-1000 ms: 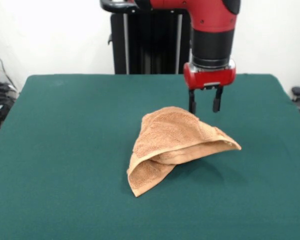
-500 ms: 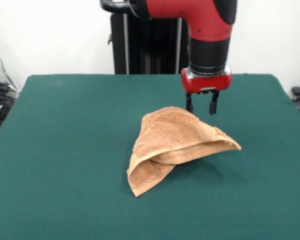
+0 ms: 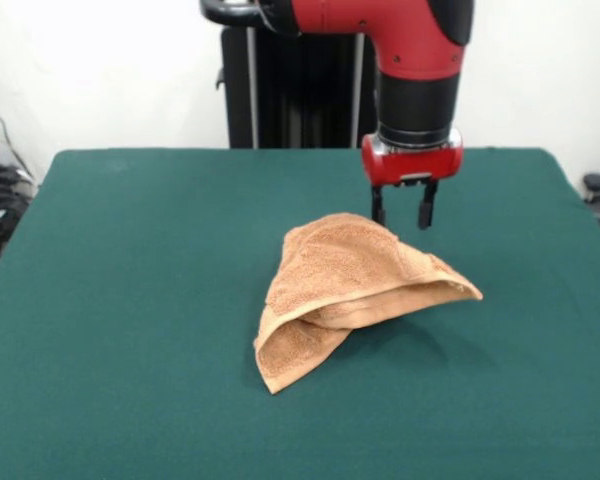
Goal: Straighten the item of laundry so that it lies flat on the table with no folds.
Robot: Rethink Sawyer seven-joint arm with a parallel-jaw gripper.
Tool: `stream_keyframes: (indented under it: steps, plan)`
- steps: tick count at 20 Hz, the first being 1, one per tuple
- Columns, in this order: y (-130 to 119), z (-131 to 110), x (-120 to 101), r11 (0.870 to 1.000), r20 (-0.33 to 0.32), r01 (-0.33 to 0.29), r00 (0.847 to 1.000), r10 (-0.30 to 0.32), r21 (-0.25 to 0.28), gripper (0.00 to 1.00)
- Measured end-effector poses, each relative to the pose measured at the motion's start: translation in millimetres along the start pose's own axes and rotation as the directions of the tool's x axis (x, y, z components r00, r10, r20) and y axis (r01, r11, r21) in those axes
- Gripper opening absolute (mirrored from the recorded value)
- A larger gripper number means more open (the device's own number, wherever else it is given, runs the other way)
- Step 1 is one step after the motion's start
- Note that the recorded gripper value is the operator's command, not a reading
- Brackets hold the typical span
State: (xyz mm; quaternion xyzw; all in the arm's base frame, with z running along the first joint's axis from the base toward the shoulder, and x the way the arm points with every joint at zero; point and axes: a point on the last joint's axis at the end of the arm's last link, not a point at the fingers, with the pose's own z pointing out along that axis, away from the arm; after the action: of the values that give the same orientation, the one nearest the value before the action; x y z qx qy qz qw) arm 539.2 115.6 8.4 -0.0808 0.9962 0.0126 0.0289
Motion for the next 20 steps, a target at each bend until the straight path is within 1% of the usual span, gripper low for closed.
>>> stream_keyframes:
  steps: [8, 11, 20]
  plan:
    - [-3, -14, -10, 1.000, 0.032, 0.001, 0.999, -0.001, 0.010, 1.00]
    - [-6, -26, -18, 1.000, 0.056, 0.000, 0.998, -0.001, 0.018, 1.00]
    - [-12, -49, -33, 0.999, 0.106, -0.003, 0.994, 0.000, 0.034, 1.00]
